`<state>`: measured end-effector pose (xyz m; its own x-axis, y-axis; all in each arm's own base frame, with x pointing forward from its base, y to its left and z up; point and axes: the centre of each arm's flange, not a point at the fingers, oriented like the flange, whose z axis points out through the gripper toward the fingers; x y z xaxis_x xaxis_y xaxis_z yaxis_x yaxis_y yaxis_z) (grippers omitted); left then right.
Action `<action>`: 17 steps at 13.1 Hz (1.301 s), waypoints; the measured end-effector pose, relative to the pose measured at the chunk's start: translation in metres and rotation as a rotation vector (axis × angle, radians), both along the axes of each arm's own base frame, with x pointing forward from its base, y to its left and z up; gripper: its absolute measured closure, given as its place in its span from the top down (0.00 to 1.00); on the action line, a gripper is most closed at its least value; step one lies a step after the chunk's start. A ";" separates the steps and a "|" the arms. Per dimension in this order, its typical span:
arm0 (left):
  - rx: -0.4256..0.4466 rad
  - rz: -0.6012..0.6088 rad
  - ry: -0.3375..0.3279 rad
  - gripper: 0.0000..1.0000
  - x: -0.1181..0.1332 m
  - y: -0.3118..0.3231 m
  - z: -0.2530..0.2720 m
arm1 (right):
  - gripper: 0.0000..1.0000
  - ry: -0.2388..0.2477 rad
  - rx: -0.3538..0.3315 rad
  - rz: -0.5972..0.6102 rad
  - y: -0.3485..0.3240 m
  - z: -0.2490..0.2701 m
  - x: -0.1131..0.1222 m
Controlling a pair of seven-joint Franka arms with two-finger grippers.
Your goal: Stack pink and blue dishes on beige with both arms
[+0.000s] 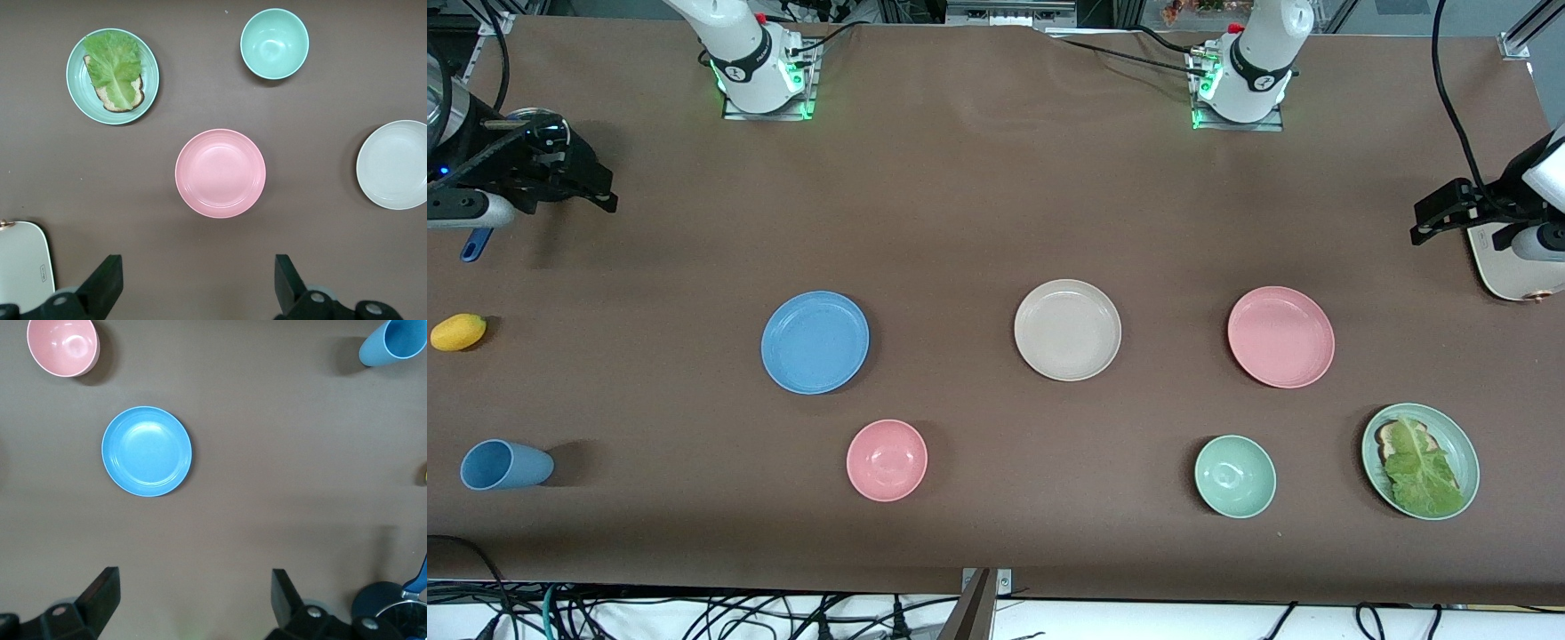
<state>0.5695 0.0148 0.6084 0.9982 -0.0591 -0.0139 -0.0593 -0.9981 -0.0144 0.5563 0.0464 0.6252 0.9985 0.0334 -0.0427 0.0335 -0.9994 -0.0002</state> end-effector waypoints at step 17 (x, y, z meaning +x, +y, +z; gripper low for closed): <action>0.001 0.006 0.007 1.00 0.002 0.003 -0.004 | 1.00 0.001 0.000 0.000 0.000 0.000 0.000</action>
<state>0.5715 0.0183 0.6041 0.9984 -0.0530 -0.0214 -0.0534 -0.9985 -0.0153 0.5562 0.0463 0.6251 0.9985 0.0333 -0.0432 0.0333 -0.9994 -0.0002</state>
